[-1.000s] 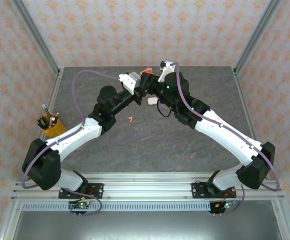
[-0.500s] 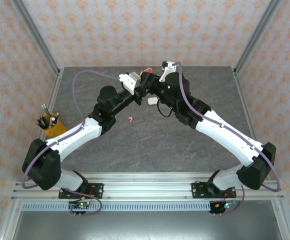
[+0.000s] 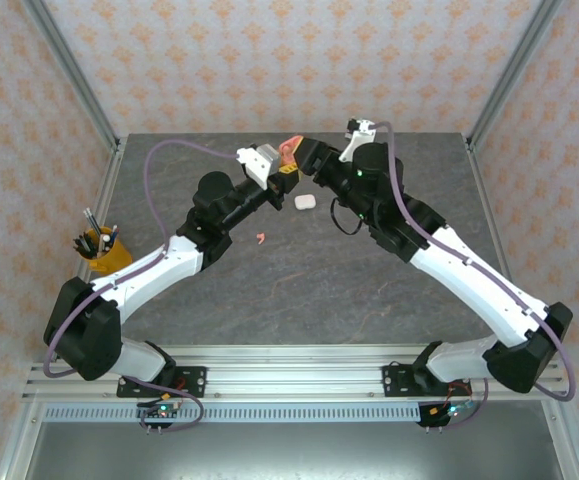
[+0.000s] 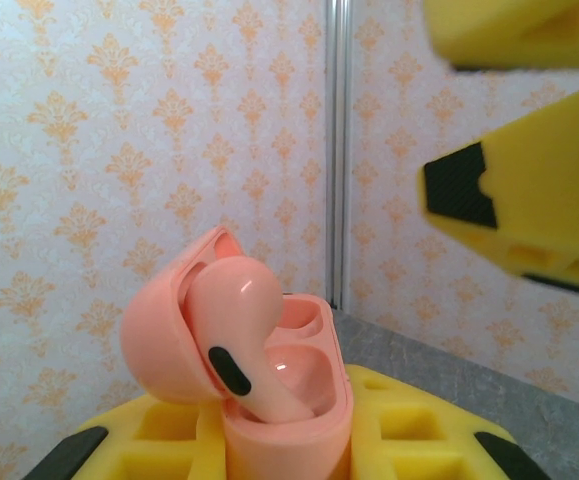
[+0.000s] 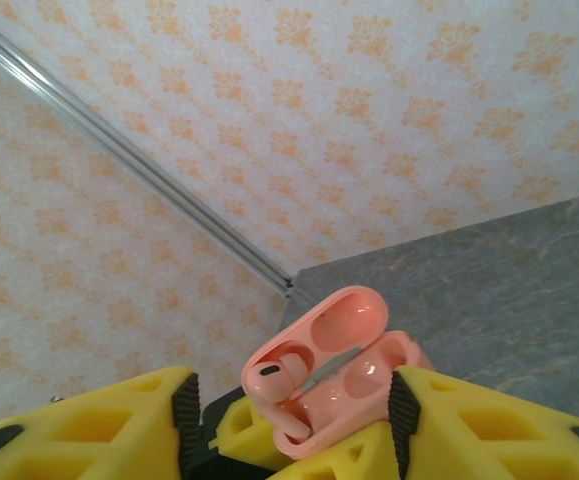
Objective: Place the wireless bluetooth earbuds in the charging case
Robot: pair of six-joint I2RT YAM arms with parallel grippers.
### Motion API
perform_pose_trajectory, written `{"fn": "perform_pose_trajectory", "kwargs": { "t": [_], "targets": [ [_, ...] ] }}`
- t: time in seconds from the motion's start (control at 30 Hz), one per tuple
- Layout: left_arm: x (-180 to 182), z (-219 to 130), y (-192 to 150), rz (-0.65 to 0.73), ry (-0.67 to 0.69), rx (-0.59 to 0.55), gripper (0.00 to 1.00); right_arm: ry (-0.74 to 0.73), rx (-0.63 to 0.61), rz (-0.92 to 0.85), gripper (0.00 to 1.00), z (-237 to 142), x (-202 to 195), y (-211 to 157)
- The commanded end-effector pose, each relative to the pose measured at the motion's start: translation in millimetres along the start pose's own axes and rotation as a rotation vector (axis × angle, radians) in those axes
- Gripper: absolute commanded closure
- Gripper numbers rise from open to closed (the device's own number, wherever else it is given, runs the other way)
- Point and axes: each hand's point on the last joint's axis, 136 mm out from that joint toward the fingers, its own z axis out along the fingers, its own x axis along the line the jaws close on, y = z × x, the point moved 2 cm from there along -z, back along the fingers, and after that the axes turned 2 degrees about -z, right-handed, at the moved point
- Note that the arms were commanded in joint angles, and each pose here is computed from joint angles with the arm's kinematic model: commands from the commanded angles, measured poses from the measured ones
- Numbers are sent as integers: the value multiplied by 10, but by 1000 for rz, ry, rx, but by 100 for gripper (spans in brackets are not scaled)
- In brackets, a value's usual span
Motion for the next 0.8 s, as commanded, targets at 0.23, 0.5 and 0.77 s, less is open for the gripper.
{"fn": "perform_pose_trajectory", "kwargs": {
  "t": [0.23,0.5,0.77],
  "targets": [
    [-203,-141,89,89,-125,-14,100,-255,159,-94,26,-262,-239,31],
    [-358,-208,26,123,-226,24,100,-325,244,-114,25,-419,-422,-138],
    [-402,-285,-16,183,-248,50,100,-281,275,-56,26,-480,-408,-248]
  ]
}}
